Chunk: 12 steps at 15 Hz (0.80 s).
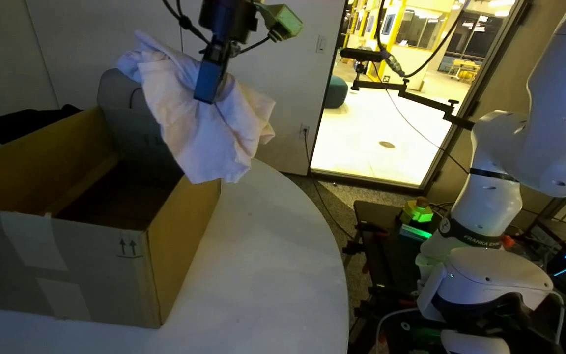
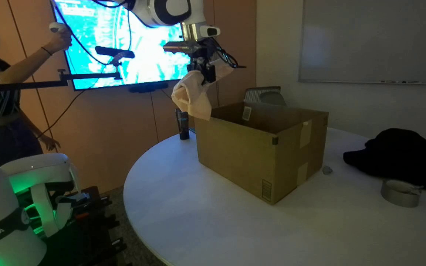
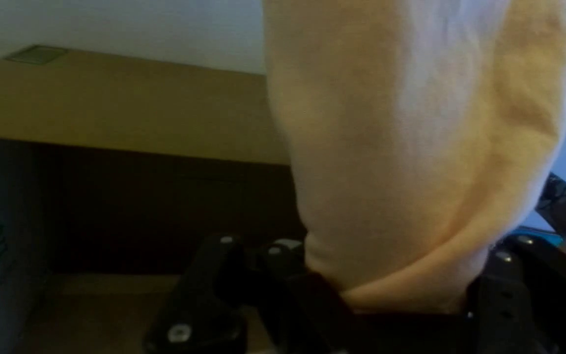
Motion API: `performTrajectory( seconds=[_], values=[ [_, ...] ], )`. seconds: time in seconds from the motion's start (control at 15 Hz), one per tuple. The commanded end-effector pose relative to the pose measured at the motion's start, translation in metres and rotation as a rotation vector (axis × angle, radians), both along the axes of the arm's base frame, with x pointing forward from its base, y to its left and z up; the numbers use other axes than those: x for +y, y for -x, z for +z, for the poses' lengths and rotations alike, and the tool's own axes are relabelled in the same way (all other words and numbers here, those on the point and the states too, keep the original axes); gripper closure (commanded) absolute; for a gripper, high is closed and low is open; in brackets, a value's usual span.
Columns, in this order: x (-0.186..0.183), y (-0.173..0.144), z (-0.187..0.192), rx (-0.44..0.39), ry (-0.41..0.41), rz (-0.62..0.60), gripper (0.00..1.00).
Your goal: Pick up the marker, put it on the towel, fold the towel together with the marker and put in the box
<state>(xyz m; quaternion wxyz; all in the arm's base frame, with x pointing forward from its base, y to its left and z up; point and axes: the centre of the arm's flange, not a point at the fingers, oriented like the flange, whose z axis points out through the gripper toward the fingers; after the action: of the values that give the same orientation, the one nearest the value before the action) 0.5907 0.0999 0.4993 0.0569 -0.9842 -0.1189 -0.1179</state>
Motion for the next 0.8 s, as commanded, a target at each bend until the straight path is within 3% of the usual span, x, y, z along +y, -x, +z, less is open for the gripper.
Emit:
performTrajectory(
  seconds=[0.0, 0.33, 0.67, 0.73],
  values=[
    [0.041, -0.078, -0.011, -0.041, 0.027, -0.07, 1.0],
    [0.072, -0.137, -0.068, -0.161, 0.047, -0.297, 0.99],
    [0.081, -0.167, -0.12, -0.149, 0.143, -0.395, 0.98],
    [0.084, -0.169, -0.125, -0.141, 0.152, -0.403, 0.73]
  ],
)
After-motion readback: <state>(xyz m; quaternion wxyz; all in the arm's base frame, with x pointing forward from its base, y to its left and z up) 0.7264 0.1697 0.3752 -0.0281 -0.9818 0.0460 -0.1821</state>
